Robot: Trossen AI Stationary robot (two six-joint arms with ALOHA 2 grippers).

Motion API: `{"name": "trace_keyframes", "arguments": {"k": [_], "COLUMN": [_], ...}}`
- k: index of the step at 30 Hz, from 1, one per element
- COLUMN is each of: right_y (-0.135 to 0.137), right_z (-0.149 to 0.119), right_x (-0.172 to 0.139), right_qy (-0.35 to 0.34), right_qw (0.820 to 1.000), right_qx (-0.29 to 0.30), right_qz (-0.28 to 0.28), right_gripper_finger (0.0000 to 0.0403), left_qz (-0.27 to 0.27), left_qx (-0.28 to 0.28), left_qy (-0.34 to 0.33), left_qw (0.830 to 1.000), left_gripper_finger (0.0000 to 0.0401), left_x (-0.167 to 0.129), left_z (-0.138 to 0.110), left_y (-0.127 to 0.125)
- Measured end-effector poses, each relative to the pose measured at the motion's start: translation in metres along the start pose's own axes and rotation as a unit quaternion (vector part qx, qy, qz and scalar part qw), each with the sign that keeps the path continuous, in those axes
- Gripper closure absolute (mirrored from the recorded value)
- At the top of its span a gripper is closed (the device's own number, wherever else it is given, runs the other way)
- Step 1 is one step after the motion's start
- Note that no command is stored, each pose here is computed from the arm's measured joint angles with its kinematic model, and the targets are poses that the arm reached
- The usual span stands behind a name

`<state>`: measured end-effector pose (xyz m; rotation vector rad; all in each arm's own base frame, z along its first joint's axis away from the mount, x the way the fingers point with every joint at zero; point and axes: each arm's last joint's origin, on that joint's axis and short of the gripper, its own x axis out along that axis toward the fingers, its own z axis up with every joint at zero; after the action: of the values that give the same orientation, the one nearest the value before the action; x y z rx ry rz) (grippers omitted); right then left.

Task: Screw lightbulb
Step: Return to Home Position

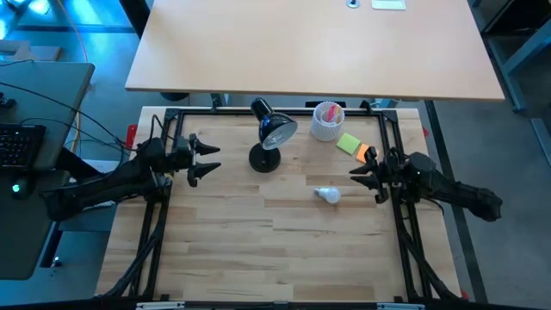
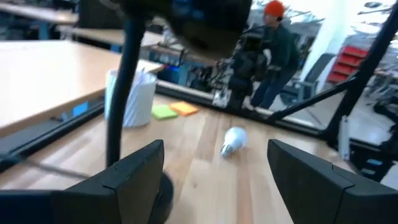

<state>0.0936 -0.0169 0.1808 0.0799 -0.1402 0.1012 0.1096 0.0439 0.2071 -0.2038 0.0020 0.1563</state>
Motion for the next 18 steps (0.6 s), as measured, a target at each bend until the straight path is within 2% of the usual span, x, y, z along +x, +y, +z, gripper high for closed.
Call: {"name": "trace_keyframes", "arguments": {"k": [5, 12, 18], "right_y": [-0.001, -0.002, 0.000], "right_z": [-0.006, -0.006, -0.005], "right_x": [0.000, 0.000, 0.000], "right_qy": [0.027, 0.027, 0.021], "right_qw": [1.000, 0.999, 0.999], "right_qx": [0.011, 0.021, 0.036], "right_qz": [-0.011, -0.018, -0.011], "right_gripper_finger": [0.0340, 0.0346, 0.0346], "left_qz": [0.038, 0.070, 0.070], "left_qx": [-0.002, 0.013, 0.004], "left_qy": [-0.001, -0.046, -0.080], "left_qw": [0.999, 0.996, 0.994], "left_gripper_finger": [0.0121, 0.0121, 0.0121], "left_x": [-0.012, -0.030, -0.018], "left_z": [-0.003, -0.007, -0.032], "left_y": [-0.002, -0.009, -0.005]}}
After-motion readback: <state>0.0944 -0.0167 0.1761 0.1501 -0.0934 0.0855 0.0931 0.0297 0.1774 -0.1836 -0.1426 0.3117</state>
